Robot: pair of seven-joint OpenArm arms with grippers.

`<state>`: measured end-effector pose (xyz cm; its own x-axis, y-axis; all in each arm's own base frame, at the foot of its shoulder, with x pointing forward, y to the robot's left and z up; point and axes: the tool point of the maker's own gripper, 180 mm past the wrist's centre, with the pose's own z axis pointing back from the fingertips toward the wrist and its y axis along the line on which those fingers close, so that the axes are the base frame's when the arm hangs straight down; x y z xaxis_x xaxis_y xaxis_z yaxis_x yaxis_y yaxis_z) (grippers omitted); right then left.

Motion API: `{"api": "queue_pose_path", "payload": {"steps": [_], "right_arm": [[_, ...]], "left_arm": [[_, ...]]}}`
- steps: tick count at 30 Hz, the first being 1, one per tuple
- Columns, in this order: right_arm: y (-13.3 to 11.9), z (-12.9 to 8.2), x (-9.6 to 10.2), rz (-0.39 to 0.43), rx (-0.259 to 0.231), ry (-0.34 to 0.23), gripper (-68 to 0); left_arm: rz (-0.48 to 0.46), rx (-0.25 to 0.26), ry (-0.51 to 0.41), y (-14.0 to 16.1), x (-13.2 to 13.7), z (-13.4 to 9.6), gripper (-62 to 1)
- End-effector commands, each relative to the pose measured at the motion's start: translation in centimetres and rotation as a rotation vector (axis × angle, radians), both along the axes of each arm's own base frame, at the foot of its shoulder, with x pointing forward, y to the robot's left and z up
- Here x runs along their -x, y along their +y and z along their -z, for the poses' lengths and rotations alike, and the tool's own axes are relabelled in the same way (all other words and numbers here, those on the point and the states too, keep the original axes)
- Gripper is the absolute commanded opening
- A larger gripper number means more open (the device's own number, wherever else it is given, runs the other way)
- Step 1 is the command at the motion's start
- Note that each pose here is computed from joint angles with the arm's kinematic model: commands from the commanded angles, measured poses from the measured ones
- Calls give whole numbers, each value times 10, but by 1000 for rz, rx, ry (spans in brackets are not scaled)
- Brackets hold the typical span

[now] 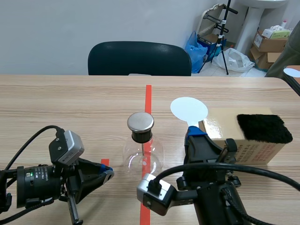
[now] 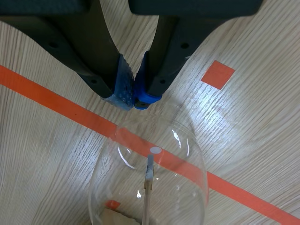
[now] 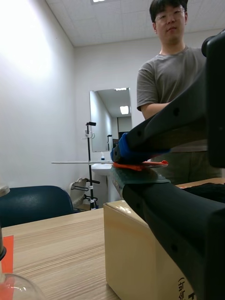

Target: Do the electroscope experiment

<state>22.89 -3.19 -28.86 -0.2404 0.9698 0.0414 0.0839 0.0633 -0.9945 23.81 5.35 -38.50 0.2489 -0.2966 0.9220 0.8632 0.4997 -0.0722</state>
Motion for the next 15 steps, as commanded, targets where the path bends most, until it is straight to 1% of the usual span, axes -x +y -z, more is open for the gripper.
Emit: {"api": "queue_pose_path", "payload": {"steps": [1,3,8,11,15], "right_arm": [[-1,-17,-2,-3,-40,-71,-665],[-1,-17,-2,-3,-40,-71,-665],[-1,-17,-2,-3,-40,-71,-665],[-2,-17,-3,0,-40,-71,-665],[-2,-17,-3,1,-40,-71,-665]], "left_arm": [[-4,60,-40,-8,-7,-16,-577],[-6,83,-53,-9,-8,-20,-577],[-9,117,-72,-11,-9,-27,-577],[-10,129,-71,-15,-9,-28,-577],[-10,133,-68,-18,-9,-28,-577]]}}
